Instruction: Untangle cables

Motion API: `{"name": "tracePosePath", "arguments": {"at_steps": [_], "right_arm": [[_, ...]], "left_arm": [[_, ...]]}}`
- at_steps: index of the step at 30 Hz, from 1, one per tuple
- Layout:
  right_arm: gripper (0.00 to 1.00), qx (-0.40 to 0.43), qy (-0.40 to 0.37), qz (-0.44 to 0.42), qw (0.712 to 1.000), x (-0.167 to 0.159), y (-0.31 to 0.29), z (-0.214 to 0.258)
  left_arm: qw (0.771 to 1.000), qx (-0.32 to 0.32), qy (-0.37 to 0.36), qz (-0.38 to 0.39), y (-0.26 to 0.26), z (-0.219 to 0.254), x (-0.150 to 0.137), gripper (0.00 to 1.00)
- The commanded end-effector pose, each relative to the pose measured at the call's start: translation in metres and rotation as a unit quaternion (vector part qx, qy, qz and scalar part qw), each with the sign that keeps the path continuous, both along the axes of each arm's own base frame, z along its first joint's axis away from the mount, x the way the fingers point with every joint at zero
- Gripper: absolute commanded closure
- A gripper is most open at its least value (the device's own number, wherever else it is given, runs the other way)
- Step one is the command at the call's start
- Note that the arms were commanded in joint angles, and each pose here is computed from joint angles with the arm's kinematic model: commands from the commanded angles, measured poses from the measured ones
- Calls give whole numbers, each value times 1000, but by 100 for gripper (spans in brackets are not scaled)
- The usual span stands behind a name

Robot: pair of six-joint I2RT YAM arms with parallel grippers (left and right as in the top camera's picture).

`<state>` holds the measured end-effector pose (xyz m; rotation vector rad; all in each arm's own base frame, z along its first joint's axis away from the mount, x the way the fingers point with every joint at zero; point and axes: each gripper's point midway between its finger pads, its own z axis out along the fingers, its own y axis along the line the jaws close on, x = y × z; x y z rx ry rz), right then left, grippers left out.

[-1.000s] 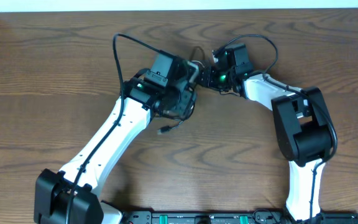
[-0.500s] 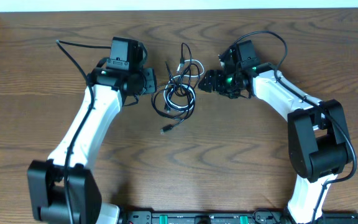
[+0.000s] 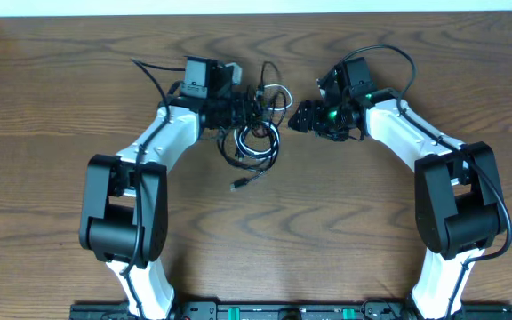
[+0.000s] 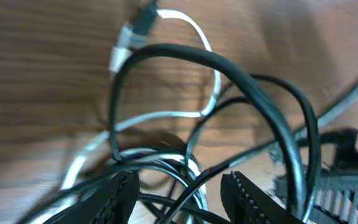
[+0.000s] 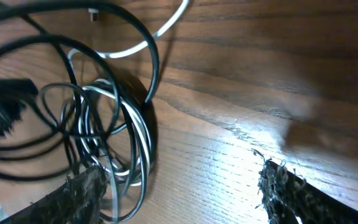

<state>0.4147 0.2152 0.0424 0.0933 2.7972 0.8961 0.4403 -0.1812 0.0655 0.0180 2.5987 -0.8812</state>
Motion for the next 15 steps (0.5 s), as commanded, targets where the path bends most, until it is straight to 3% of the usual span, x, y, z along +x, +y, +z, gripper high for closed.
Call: {"name": "tracePosePath", "arguments": {"at_steps": [1,7,13,14,15], "right_arm": [[23,4,-14,8,1000,2,1,9],[22,4,-14,10,1000,1,2,9],[21,4,-14,9,1000,2,1,9],[21,4,-14,9,1000,2,2,9],[20,4,-14,9,1000,2,2,9]], "left_arm": [[999,-23,7,-40,-23,4,-14,51],[997,-7,6,-72,-35,0,-25,51],[995,87,6,-47,-27,-21,-29,52],[994,100,2,-45,-28,-23,-29,58],[993,110,-1,-44,-28,-24,-29,74]]}}
